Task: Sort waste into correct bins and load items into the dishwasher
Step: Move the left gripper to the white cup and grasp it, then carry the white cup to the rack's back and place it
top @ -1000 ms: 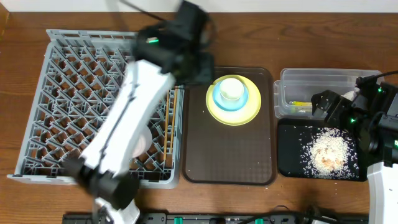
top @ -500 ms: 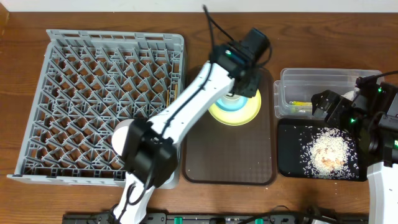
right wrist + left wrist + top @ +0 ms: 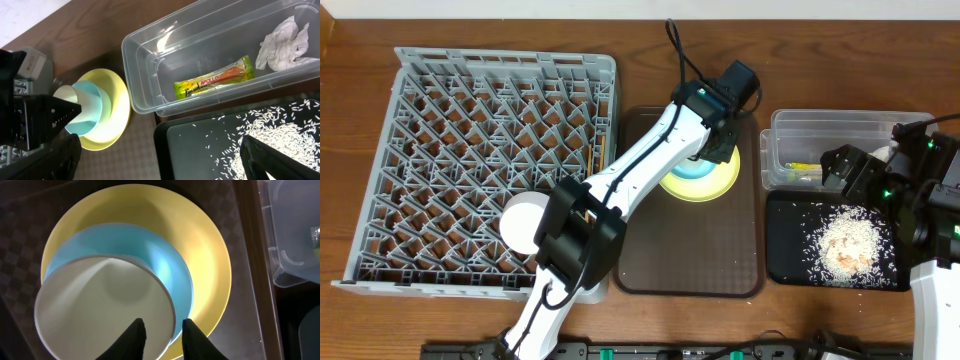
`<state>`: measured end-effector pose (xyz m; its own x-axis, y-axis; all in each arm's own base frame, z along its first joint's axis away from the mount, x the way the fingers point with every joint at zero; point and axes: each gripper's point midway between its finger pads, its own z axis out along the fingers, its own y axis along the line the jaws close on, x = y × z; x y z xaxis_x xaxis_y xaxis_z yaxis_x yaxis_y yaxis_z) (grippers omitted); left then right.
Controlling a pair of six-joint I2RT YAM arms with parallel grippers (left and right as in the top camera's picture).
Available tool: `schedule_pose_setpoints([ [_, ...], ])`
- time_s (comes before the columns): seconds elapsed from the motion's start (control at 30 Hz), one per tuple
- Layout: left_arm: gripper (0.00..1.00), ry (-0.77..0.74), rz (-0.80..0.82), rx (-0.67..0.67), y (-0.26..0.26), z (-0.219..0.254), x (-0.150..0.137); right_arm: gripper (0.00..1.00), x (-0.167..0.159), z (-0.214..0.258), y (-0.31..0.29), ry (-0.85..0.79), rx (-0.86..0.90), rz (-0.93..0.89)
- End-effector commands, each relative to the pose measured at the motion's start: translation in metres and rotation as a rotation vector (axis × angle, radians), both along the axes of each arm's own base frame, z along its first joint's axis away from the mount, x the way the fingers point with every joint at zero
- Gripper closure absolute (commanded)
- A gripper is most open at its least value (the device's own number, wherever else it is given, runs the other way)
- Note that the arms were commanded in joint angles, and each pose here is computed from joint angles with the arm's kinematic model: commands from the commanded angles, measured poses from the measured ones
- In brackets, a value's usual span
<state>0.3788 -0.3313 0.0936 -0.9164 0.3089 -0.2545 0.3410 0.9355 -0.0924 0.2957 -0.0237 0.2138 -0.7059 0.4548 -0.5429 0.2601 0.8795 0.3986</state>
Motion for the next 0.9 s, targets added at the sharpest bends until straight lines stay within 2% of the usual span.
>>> schedule_pose_setpoints([
  [0.0, 0.75, 0.008, -0.001, 0.031, 0.003, -0.012, 0.001, 0.01, 0.001, 0.005, 0.0, -0.015, -0.001, 0.004],
  [0.23, 0.76, 0.014, -0.004, 0.037, 0.004, -0.026, -0.001, 0.01, 0.001, 0.005, 0.0, -0.015, -0.001, 0.004],
  [0.37, 0.8, -0.022, 0.013, 0.091, 0.014, -0.029, 0.005, 0.01, 0.001, 0.005, 0.0, -0.015, -0.001, 0.004],
  [0.4, 0.81, -0.031, 0.017, 0.102, 0.015, -0.029, 0.006, 0.01, 0.001, 0.005, 0.0, -0.015, -0.001, 0.004],
  [0.47, 0.91, -0.039, 0.02, 0.11, 0.017, -0.028, 0.008, 0.01, 0.001, 0.005, 0.0, -0.015, -0.001, 0.004],
  [0.6, 0.93, -0.039, 0.02, 0.109, 0.018, -0.024, 0.007, 0.01, 0.001, 0.005, 0.0, -0.015, -0.001, 0.004],
  [0.67, 0.92, -0.049, 0.022, 0.1, 0.019, -0.013, 0.007, 0.01, 0.001, 0.005, 0.0, -0.015, -0.001, 0.004],
  [0.87, 0.92, -0.133, 0.028, 0.012, 0.025, 0.063, -0.001, 0.01, 0.001, 0.005, 0.0, -0.015, -0.001, 0.004],
])
